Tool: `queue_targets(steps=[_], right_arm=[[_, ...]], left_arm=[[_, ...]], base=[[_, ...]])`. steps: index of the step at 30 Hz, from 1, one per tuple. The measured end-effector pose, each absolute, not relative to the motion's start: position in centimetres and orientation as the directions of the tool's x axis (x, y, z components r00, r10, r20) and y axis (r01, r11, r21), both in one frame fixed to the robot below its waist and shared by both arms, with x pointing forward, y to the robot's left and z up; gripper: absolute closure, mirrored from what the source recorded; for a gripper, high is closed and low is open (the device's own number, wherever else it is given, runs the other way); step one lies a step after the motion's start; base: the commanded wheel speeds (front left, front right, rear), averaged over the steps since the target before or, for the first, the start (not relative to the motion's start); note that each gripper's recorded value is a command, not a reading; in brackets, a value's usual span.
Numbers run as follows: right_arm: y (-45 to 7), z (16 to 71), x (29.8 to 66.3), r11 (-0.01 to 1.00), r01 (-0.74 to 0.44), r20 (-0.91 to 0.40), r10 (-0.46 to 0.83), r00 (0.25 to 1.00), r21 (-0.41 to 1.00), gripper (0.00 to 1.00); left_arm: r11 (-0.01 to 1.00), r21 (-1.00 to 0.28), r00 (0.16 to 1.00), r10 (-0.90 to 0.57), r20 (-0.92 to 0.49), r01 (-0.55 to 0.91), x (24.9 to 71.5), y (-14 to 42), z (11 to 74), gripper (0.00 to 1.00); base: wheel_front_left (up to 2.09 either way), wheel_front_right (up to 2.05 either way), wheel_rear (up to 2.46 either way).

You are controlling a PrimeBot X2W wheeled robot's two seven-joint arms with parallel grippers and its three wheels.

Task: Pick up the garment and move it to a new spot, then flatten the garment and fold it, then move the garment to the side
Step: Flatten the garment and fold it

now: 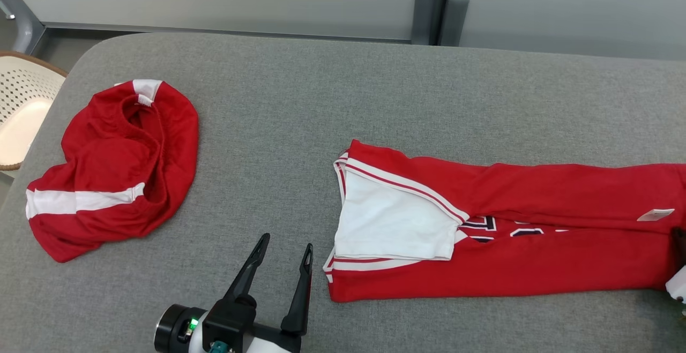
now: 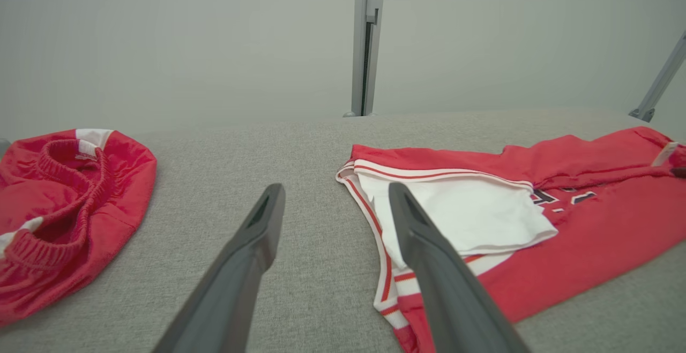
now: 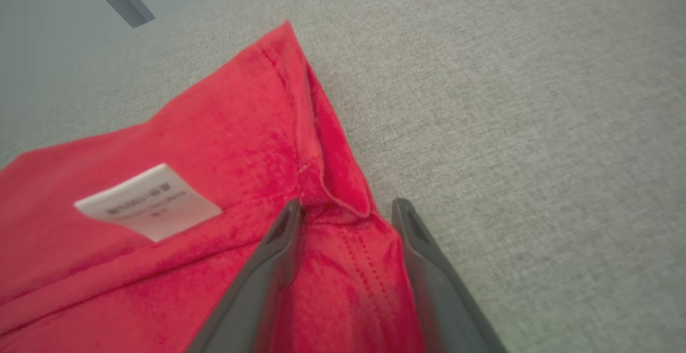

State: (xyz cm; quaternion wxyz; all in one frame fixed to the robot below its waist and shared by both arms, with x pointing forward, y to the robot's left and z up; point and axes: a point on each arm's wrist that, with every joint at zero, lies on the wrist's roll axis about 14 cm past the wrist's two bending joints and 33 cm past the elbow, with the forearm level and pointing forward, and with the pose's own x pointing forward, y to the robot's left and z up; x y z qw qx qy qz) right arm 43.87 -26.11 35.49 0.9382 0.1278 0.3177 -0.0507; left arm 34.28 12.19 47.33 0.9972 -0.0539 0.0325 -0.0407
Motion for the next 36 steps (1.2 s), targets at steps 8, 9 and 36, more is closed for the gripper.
queue_targets(steps=[8,9,36], right_arm=[[-25.5,35.1,43.7,0.968,0.156,-0.656,0.011,0.755,0.196,1.00],[-25.5,35.2,43.7,0.969,0.153,-0.654,0.011,0.756,0.194,1.00],[-13.3,49.8,45.5,0.958,-0.279,-0.300,0.286,0.910,0.067,1.00]], left_arm=[[0.989,-0.102,0.991,-0.118,-0.057,0.112,34.7,11.6,47.1,0.00],[0.988,-0.102,0.991,-0.120,-0.057,0.114,34.7,11.6,47.1,0.00],[0.977,-0.138,0.986,-0.167,-0.001,0.165,34.6,9.9,48.4,0.00]], base=[[0.00,0.00,0.00],[0.00,0.00,0.00],[0.00,0.00,0.00]])
